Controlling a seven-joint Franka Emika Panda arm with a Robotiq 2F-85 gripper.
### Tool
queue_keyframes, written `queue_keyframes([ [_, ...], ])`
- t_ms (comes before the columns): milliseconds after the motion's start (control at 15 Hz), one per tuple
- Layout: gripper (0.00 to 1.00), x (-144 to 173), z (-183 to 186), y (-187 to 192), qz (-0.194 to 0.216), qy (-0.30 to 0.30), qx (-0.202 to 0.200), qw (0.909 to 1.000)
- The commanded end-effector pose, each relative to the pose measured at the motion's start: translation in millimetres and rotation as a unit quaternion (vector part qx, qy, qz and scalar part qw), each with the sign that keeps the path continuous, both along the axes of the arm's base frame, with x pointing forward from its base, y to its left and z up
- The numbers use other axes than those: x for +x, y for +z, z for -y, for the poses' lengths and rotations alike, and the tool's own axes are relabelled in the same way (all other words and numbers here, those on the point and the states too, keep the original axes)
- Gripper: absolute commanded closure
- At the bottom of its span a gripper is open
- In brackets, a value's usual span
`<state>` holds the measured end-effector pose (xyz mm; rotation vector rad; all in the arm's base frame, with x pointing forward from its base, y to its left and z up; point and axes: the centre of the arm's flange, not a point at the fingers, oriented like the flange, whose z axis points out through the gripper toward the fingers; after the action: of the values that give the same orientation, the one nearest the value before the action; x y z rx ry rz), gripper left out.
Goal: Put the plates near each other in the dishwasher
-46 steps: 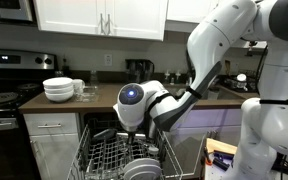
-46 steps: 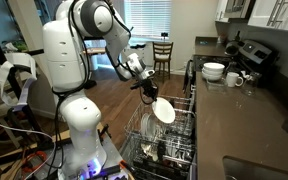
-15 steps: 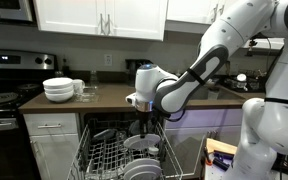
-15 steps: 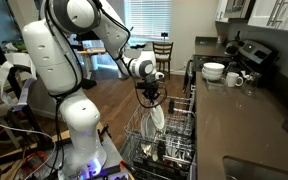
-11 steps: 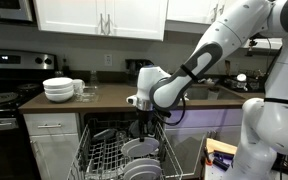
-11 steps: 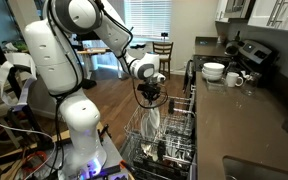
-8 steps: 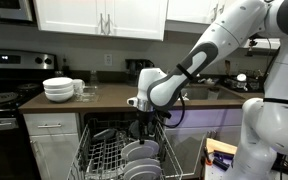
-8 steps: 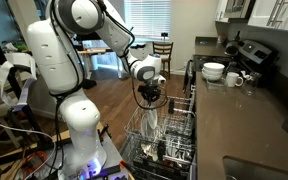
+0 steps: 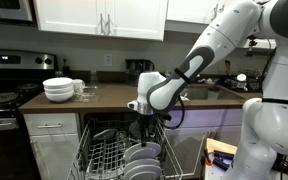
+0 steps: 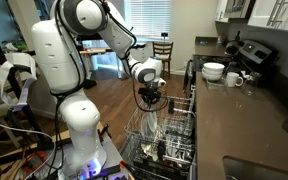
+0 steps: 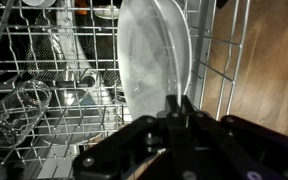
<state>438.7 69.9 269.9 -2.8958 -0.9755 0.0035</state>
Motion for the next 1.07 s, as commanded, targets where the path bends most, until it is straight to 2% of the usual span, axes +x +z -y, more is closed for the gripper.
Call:
queue_keyframes([
  [0,0.95,0,0,0,0.0,0.0,0.0,1.0],
  [467,0.95,0,0,0,0.0,0.0,0.0,1.0],
  [533,0.99,1,0,-2,-0.001,-0.002,0.0,1.0],
  [800,0.99,2,1,-8,-0.008,-0.014,-0.009,0.9998],
  [867,0.95,-1,1,-9,-0.011,-0.003,-0.001,0.9999],
  [1000,0.95,-2,1,-13,-0.015,-0.007,-0.002,0.9999],
])
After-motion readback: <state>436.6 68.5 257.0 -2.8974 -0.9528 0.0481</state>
